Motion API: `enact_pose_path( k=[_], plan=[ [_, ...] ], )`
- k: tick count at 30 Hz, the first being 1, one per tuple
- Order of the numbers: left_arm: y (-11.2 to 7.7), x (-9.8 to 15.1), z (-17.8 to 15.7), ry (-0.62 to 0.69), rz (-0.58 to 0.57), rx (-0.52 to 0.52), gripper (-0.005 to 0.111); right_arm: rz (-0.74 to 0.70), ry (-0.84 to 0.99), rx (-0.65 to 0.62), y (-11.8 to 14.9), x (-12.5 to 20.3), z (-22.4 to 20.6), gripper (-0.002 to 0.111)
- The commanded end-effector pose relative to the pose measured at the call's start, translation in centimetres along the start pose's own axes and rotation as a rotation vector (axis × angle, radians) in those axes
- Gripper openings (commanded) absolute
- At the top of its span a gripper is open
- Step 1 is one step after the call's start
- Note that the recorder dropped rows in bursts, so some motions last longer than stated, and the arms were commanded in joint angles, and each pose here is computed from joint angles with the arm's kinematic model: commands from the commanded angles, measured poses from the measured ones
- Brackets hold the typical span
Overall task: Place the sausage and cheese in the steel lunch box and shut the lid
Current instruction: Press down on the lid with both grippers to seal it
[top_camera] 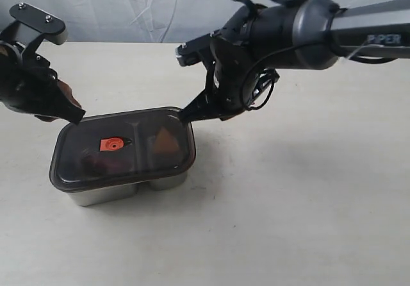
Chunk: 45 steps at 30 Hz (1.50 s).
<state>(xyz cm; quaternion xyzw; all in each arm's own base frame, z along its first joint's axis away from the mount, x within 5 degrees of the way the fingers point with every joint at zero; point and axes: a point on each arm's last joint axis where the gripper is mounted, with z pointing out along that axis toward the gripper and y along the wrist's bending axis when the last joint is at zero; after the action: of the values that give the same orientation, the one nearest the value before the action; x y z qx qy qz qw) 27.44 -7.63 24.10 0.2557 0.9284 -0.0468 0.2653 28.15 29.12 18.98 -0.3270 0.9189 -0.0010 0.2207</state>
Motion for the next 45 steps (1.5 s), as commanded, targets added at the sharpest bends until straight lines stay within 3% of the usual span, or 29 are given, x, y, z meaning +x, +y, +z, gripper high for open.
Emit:
enact_pose_path(
  k=[1,5,9,13,16,26,34,45],
  plan=[
    [-1.1,1.1,0.3,0.042,-0.007,0.085,0.014,-0.04,-0.119,-0.114,2.0,-0.9,-3.7,-0.001],
    [-2.0,1.9,0.9,0.043,0.009,0.176,0.014,-0.146,-0.087,-0.261,5.4,-0.2,-3.2,-0.001],
    [-2.3,2.3,1.0,0.06,-0.016,0.207,0.014,-0.137,-0.003,-0.276,6.5,0.7,-0.4,-0.001],
    [-2.6,3.2,1.4,0.093,-0.022,0.217,0.014,-0.138,0.022,-0.273,6.8,1.1,1.2,-0.001],
    [-2.7,3.9,1.6,0.127,-0.013,0.226,0.0,-0.137,0.014,-0.274,6.9,1.0,1.2,-0.001],
    [-2.5,6.5,2.5,0.294,-0.105,0.165,0.0,-0.135,0.012,-0.275,6.9,1.0,1.3,-0.001],
    [-2.7,8.0,5.6,0.439,-0.157,0.214,0.0,-0.13,0.018,-0.278,6.9,1.1,1.3,-0.001],
    [-2.7,7.1,4.7,0.38,-0.144,0.212,0.0,-0.114,0.071,-0.287,6.9,1.5,1.4,-0.001]
  ],
)
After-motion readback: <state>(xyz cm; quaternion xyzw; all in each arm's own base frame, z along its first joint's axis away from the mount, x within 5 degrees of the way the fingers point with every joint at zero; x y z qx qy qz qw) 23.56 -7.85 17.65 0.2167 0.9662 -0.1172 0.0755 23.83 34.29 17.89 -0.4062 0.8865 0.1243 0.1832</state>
